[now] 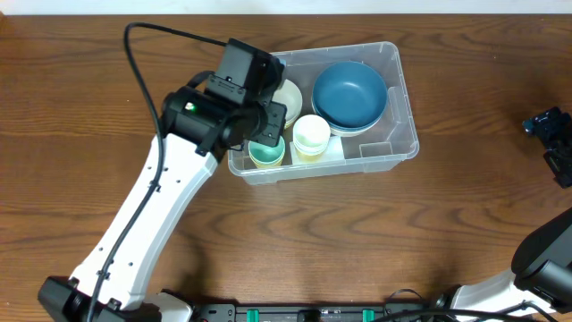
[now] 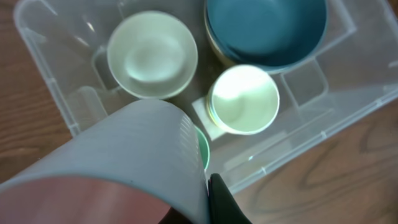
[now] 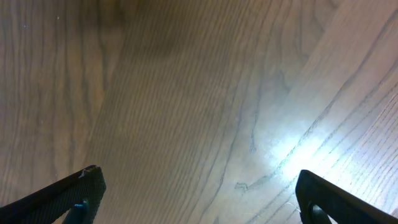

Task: Pack container
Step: 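Carry the pink cup into the bin and stack it on the green cup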

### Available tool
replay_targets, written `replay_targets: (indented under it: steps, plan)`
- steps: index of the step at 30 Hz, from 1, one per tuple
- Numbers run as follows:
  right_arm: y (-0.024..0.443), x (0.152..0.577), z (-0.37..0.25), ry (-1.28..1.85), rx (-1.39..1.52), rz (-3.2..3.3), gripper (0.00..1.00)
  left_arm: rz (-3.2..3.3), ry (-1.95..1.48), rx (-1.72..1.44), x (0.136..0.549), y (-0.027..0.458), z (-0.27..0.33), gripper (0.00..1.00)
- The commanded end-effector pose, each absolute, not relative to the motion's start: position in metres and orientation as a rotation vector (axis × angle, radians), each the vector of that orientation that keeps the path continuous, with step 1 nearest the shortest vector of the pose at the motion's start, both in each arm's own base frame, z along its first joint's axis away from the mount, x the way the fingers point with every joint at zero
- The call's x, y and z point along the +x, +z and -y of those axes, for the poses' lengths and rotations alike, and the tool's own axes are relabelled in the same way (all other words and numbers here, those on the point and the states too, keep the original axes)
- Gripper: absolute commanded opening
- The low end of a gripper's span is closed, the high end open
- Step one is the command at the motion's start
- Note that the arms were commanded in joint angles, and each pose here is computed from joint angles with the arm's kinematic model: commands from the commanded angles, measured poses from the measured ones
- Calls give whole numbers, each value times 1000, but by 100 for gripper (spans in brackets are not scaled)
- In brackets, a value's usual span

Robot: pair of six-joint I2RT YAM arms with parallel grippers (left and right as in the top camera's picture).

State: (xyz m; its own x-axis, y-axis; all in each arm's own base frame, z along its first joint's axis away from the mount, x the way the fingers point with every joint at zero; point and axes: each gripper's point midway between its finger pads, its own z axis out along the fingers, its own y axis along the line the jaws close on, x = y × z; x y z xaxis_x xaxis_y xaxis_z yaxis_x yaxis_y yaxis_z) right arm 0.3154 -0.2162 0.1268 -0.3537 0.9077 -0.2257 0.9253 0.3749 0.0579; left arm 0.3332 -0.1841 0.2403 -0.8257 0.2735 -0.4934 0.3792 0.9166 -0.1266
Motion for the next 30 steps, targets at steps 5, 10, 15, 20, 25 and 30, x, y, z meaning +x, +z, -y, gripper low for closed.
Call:
replay_targets:
  steps: [5,10,15,20,25,30]
  plan:
    - [126,313,218,-132,1661,-2403,99,-2727,-234,544,334,200,184,6]
    - [126,313,218,-132,1661,-2403,99,-2802,-211,558,335,176,186,6]
    - [126,313,218,-132,1661,-2403,99,-2814,-206,581,333,171,190,6]
    - [126,313,218,-132,1661,-2403,99,-2821,-206,612,327,170,196,6]
    - [126,313,218,-132,1661,-2403,99,-2827,-203,649,320,169,202,6]
    - [126,313,218,-132,1661,-2403,99,-2828,-196,646,320,169,200,7]
